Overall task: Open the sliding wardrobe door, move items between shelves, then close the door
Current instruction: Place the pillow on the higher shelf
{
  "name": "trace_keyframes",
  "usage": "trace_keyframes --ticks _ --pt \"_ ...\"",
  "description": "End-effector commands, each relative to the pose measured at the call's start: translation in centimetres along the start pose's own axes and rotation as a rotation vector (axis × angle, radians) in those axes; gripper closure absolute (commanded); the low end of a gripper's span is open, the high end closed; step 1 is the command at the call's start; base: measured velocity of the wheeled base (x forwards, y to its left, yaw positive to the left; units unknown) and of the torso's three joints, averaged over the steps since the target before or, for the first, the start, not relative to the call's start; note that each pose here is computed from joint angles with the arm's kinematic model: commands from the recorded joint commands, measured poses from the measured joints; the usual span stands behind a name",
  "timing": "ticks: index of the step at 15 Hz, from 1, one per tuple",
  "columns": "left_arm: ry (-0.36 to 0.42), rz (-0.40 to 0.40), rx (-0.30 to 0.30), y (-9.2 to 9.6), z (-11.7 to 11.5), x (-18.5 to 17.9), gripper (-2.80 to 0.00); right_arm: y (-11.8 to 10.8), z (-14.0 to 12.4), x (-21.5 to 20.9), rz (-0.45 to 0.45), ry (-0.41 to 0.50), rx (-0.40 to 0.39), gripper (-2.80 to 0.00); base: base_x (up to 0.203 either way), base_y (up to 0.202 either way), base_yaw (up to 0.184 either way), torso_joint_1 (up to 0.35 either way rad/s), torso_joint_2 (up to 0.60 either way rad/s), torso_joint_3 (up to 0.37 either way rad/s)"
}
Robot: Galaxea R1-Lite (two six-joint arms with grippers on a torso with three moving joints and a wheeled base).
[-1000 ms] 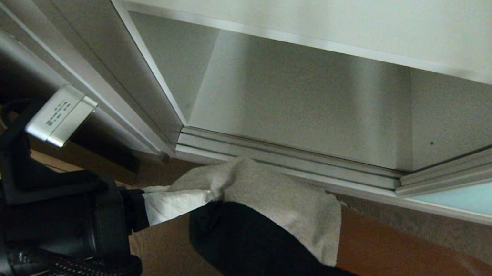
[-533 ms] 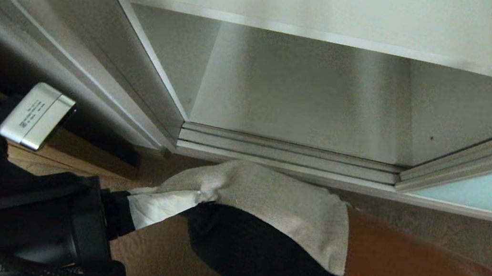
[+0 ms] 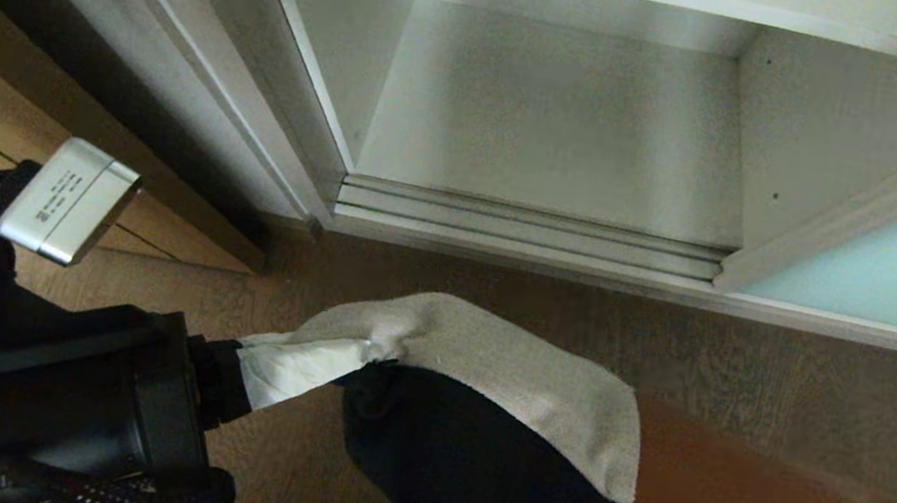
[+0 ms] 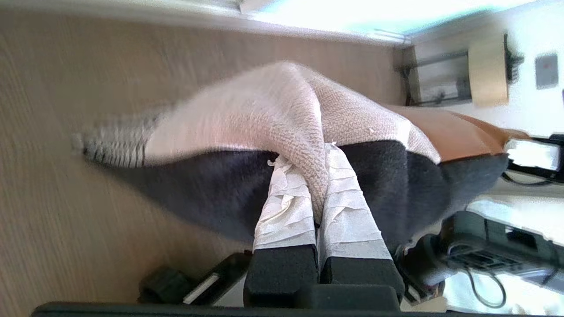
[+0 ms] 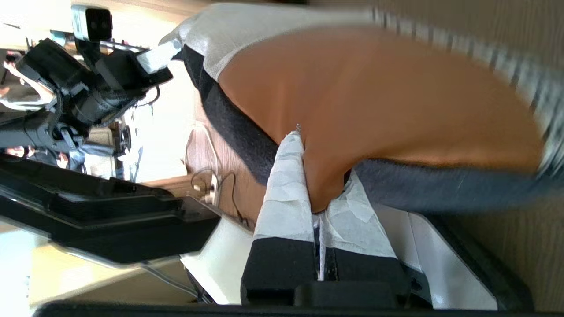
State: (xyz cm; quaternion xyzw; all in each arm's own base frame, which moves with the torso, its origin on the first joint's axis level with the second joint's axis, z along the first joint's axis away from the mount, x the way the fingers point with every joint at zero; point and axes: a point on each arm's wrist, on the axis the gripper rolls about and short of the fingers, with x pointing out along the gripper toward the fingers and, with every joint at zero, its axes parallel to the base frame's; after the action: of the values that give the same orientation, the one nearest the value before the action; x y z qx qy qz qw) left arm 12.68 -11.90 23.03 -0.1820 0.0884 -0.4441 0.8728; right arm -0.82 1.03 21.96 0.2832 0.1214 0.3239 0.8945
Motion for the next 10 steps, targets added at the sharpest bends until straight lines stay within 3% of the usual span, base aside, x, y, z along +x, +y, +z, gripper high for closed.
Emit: trace_keyframes --ticks 1,4,6,10 --pt "-0.003 -0.004 -0.002 0.0 0.1 0.2 0.00 -0.1 -0.1 0.0 0.000 0.008 0.008 0.00 -0.148 0.000 -0.007 0.002 -0.01 0.017" --pt "-0.045 -0.032 -0.004 -0.5 0.7 -0.5 0.00 0.0 -0.2 -0.2 0.004 0.011 0.008 0.00 -0.018 0.000 -0.001 0.002 0.00 0.000" --pt "-0.038 -0.083 -0.005 -0.8 0.9 -0.8 0.00 0.0 -0.3 -0.2 0.007 0.012 0.007 0.00 0.000 0.000 0.000 0.000 0.00 0.000" --pt "-0.017 -0.080 0.002 -0.5 -0.1 -1.4 0.00 -0.2 -0.6 -0.2 0.004 0.027 0.014 0.00 0.000 0.000 0.000 0.000 0.00 0.000"
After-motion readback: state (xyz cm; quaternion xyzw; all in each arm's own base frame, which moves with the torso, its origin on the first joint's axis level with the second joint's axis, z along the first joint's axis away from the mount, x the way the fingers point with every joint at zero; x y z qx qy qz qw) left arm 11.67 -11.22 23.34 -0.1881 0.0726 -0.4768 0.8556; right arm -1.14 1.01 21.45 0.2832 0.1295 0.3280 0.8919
